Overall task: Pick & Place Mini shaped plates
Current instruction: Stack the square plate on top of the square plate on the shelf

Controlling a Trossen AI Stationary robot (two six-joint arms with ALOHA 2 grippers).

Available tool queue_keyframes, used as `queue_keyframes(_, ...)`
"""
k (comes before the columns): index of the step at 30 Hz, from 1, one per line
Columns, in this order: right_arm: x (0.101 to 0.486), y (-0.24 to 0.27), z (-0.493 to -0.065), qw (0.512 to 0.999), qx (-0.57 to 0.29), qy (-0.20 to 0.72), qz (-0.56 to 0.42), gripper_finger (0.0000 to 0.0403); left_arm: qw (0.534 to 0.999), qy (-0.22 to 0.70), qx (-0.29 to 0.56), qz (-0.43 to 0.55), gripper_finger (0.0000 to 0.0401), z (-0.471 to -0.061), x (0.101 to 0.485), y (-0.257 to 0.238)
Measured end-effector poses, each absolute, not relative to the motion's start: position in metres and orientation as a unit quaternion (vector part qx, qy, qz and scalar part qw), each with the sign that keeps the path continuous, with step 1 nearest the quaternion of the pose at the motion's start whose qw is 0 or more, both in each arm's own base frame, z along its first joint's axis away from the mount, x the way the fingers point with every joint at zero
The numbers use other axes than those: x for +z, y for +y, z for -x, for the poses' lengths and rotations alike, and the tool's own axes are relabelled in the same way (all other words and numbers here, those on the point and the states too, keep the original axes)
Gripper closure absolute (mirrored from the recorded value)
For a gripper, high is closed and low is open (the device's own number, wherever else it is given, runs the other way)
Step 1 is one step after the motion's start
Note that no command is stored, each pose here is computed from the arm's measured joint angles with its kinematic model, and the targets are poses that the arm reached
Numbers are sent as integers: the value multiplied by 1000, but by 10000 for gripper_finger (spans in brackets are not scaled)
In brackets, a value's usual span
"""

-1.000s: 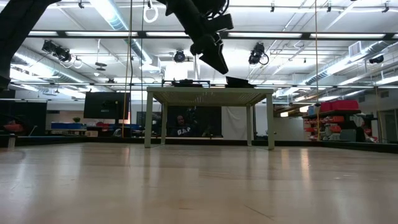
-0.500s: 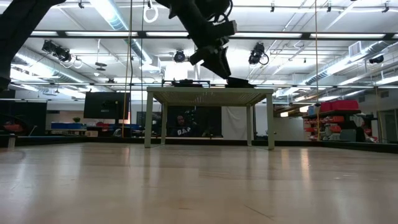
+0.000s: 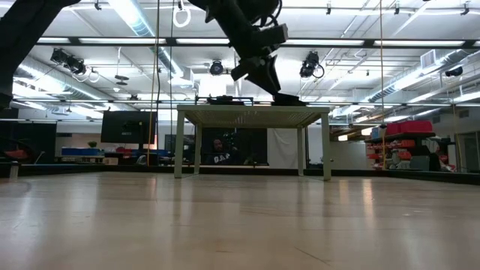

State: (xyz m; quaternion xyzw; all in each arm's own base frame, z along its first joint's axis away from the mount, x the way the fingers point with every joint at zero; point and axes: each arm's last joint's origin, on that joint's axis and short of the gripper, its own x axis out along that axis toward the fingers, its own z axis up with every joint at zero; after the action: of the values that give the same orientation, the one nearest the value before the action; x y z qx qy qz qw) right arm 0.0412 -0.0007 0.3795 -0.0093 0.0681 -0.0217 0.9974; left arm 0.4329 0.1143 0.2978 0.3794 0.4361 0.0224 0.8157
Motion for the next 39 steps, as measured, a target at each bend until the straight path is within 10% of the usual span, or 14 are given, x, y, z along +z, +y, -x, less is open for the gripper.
queue_keyframes(39,380,-1,-41,997,-22,68,9,399,800,458,40,-384,369,-434,290,117)
